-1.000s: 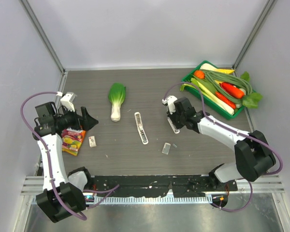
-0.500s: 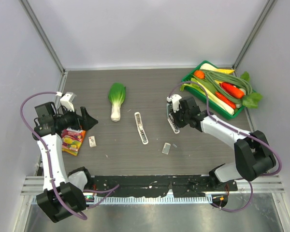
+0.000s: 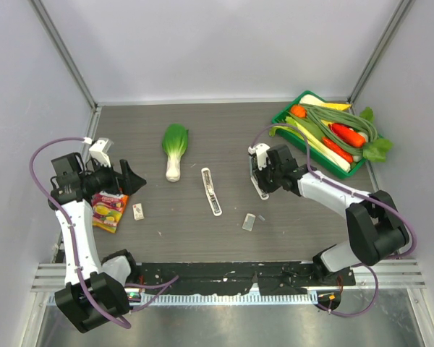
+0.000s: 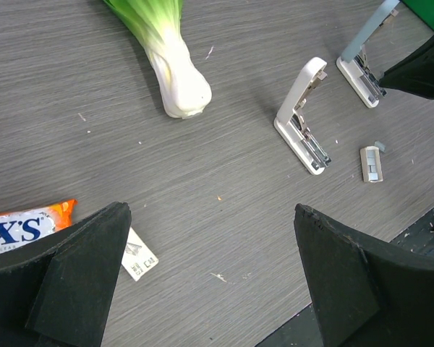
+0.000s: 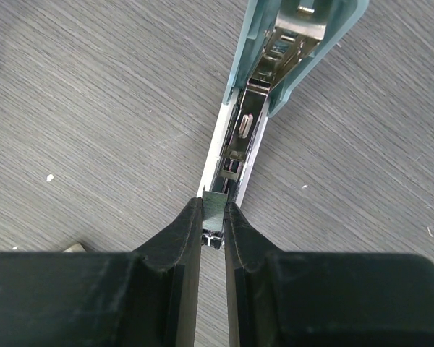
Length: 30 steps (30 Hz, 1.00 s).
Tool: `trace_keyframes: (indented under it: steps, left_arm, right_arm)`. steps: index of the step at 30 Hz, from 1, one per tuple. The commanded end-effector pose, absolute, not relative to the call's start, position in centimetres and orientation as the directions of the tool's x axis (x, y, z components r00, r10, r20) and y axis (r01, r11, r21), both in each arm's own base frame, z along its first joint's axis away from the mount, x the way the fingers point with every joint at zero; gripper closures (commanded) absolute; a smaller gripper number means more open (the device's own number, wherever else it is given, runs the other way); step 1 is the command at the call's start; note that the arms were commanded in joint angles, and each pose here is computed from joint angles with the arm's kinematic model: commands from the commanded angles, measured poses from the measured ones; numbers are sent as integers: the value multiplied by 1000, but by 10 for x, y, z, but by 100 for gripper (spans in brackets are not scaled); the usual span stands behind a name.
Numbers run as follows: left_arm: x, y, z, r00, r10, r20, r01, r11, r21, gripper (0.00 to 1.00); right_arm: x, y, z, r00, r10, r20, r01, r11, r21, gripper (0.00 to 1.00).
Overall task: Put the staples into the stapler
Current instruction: Install the staple into the stapler.
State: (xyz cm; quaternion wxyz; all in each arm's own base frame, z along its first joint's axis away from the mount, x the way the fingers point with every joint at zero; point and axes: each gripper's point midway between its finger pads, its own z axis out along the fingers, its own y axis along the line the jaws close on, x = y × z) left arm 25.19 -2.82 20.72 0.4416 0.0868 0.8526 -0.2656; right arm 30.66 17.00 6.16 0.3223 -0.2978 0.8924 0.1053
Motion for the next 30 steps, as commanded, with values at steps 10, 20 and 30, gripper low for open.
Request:
trace_keyframes:
  steps: [10, 20, 30]
  left_arm:
    - [255, -27, 213, -563, -86, -822, 402, 841, -363, 0]
    - [254, -27, 213, -562, -86, -823, 403, 840, -363, 0]
    - [254, -26, 214, -559, -89, -824, 403, 839, -365, 0]
  right_arm:
    - [312, 173, 64, -613, -446, -652, -596, 803, 12, 86]
    - [313, 172, 65, -612, -441, -657, -595, 804, 14, 86]
    - [312, 172, 61, -621, -444, -646, -596, 803, 20, 86]
